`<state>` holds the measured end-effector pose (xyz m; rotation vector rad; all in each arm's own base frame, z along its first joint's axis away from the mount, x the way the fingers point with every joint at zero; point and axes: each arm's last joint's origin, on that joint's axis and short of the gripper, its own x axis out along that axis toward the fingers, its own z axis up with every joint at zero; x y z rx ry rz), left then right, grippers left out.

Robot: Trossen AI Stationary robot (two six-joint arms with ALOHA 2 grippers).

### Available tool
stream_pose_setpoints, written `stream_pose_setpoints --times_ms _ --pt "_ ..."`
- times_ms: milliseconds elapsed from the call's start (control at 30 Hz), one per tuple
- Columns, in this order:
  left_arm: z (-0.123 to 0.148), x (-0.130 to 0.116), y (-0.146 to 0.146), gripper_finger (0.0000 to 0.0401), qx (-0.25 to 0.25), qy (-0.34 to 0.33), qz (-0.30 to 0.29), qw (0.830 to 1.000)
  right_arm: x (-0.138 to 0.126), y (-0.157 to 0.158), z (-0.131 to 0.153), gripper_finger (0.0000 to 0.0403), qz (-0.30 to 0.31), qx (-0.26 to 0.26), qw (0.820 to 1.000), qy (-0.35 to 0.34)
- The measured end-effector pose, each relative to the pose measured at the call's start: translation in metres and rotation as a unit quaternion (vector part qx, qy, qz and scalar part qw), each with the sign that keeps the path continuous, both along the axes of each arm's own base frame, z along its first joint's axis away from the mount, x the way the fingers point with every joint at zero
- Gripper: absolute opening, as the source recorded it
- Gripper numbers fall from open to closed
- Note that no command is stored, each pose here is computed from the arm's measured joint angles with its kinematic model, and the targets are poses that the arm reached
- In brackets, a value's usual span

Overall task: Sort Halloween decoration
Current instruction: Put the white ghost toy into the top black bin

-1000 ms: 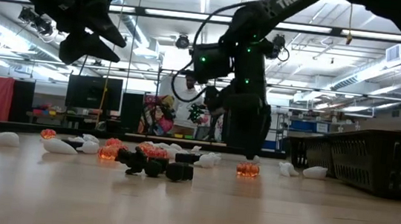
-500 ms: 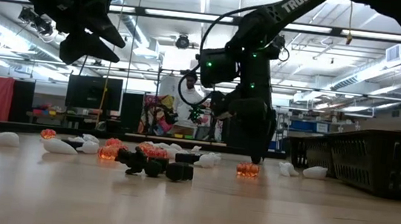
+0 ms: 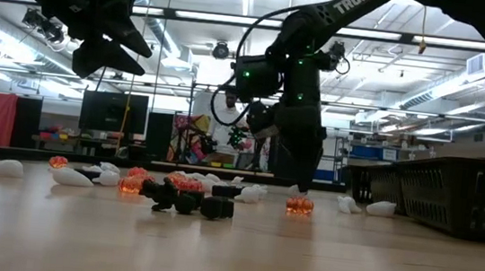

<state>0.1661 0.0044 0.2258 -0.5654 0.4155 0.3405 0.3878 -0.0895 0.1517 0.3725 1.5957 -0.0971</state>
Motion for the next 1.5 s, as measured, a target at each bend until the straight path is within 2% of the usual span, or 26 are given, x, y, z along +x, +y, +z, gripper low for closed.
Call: stream_pose_setpoints --times_ms 167,300,667,833,967,1233,1500 --pt "0.0 0.0 0.0 0.0192 0.0 0.0 0.0 1.0 -0.002 -0.01 0.002 0.0078 -0.008 0.029 1.0 -0.008" --pt "0.0 0.0 0.0 0.0192 0.0 0.0 0.0 1.0 -0.004 -0.011 0.004 0.0072 0.009 0.055 0.998 -0.019" --pt "0.0 0.0 0.0 0.0192 0.0 0.001 0.0 1.0 -0.008 -0.027 0.017 0.0071 0.015 0.048 0.997 -0.054" --pt "0.0 0.0 0.0 0.0192 0.0 0.001 0.0 1.0 -0.01 -0.029 0.019 0.0071 0.025 0.072 0.995 -0.06" --pt "0.0 0.0 0.0 0.0192 0.0 0.001 0.0 1.0 -0.017 -0.03 0.041 0.0071 0.042 0.068 0.993 -0.083" --pt "0.0 0.0 0.0 0.0192 0.0 0.001 0.0 1.0 -0.051 -0.038 0.093 0.0071 0.033 0.032 0.991 -0.123" --pt "0.0 0.0 0.0 0.0192 0.0 0.001 0.0 1.0 -0.113 -0.049 0.093 0.0071 -0.032 0.01 0.994 -0.108"
